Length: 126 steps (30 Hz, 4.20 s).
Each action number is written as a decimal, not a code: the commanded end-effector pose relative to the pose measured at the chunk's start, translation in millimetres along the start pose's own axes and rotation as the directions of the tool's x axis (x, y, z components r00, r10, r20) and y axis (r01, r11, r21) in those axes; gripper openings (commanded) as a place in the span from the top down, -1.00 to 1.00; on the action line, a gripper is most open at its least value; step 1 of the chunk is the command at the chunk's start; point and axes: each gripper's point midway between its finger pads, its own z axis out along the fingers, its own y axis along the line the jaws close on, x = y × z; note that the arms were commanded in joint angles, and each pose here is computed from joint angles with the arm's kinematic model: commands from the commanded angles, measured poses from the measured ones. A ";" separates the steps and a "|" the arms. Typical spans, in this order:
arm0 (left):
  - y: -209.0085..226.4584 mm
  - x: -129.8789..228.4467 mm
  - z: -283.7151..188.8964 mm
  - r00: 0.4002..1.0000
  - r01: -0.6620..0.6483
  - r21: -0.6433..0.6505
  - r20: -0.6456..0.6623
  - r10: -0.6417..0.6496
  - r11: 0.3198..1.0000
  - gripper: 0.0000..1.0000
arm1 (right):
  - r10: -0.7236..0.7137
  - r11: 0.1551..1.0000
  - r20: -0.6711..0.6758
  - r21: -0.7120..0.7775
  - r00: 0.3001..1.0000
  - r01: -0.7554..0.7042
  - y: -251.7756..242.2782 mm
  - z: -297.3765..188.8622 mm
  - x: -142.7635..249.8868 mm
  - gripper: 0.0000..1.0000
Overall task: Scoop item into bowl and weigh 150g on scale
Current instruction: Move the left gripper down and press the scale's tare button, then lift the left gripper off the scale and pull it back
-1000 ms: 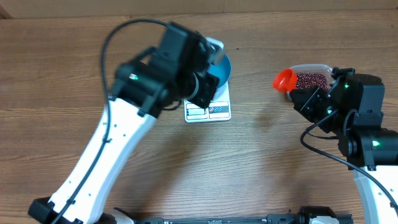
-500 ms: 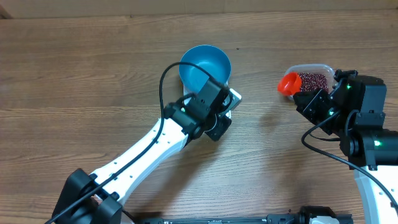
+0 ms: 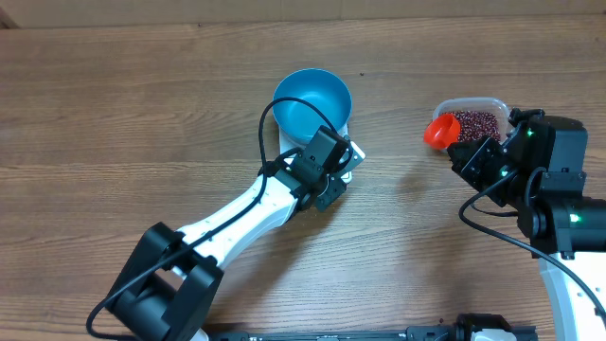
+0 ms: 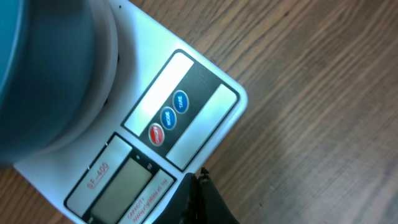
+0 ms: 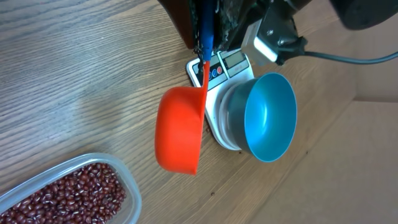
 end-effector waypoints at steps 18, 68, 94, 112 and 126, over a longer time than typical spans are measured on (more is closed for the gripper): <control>5.4 -1.9 23.8 0.999 0.044 -0.023 0.018 -0.043 0.999 0.91 | -0.006 0.999 0.027 0.046 1.000 0.005 -6.0 -6.9 -4.6 0.93; 28.3 -0.4 45.4 0.992 0.120 -0.069 0.039 -0.117 0.990 0.91 | -0.004 0.999 0.028 0.052 1.000 0.003 -7.2 -6.9 -4.5 0.93; 26.8 10.6 56.2 0.993 0.117 -0.073 0.001 -0.117 0.990 0.92 | -0.003 0.999 0.025 0.054 1.000 0.002 -7.8 -6.9 -3.8 0.93; 24.8 17.8 57.1 0.993 0.114 -0.069 -0.029 -0.116 0.991 0.92 | -0.003 0.999 0.025 0.054 1.000 0.002 -7.7 -6.9 -3.8 0.93; 17.8 37.8 75.7 0.989 0.109 -0.051 -0.096 -0.114 0.993 0.91 | 0.001 0.998 0.014 0.062 1.000 -0.002 -9.8 -7.0 -1.0 0.93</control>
